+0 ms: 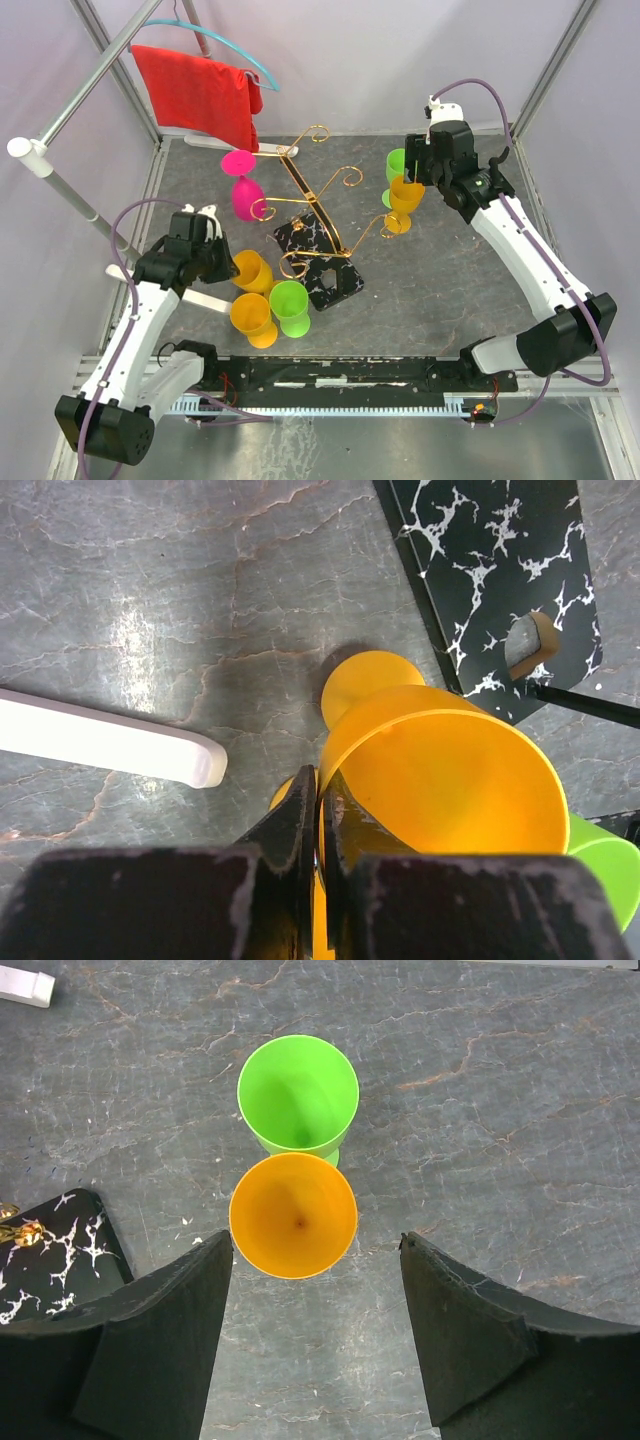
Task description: Place the wine glass upside down on the wine glass rack
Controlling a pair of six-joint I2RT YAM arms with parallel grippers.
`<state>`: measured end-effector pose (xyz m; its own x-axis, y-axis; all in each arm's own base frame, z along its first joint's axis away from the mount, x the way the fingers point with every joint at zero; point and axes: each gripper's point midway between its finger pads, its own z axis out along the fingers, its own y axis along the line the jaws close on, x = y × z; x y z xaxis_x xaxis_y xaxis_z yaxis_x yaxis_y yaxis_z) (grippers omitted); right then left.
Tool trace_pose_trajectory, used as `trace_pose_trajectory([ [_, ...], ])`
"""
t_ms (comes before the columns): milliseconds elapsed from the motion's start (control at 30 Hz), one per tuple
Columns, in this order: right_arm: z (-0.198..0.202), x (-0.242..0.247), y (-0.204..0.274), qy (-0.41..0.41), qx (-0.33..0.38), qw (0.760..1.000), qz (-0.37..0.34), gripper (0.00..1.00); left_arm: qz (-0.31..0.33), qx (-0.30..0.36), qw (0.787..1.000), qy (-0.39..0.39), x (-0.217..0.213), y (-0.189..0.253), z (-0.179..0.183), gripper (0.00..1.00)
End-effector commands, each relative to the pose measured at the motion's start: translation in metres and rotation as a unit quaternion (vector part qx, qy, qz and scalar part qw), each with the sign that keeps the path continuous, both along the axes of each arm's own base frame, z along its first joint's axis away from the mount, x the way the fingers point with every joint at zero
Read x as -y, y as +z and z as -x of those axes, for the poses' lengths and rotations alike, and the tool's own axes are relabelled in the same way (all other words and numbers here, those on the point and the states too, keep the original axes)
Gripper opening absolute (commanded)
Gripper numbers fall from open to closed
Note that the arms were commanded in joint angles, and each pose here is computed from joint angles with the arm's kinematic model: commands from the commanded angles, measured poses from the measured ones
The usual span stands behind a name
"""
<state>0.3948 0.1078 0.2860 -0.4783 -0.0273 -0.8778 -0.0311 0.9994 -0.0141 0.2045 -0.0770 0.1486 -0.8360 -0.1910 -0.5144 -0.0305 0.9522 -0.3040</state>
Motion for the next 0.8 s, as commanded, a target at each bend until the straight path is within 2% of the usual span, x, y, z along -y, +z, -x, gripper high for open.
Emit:
trace_pose_trajectory([
  [0, 0.001, 0.003, 0.019, -0.004, 0.03, 1.0, -0.008, 0.75, 0.006, 0.069, 0.998, -0.001, 0.002, 0.04, -0.02, 0.03],
  [100, 0.001, 0.003, 0.02, -0.002, 0.03, 1.0, -0.007, 0.76, -0.033, 0.092, 0.995, 0.014, -0.013, 0.06, -0.027, 0.03],
  [167, 0.001, 0.003, 0.021, -0.001, 0.03, 1.0, -0.005, 0.76, -0.084, 0.12, 0.989, 0.036, -0.033, 0.086, -0.034, 0.03],
  [300, 0.0, 0.002, 0.019, 0.002, 0.026, 1.0, -0.004, 0.75, -0.141, 0.162, 0.974, 0.068, -0.058, 0.132, -0.044, 0.03],
  [533, 0.0, 0.002, 0.019, 0.003, 0.025, 1.0, -0.002, 0.74, -0.235, 0.247, 0.935, 0.102, -0.094, 0.204, -0.056, 0.03],
  [633, -0.001, 0.001, 0.02, 0.004, 0.025, 1.0, -0.003, 0.74, -0.251, 0.279, 0.921, 0.105, -0.098, 0.234, -0.063, 0.03],
  [767, -0.004, -0.007, 0.022, 0.015, 0.031, 0.999, -0.021, 0.72, -0.222, 0.368, 0.897, 0.1, -0.087, 0.277, -0.078, 0.03],
])
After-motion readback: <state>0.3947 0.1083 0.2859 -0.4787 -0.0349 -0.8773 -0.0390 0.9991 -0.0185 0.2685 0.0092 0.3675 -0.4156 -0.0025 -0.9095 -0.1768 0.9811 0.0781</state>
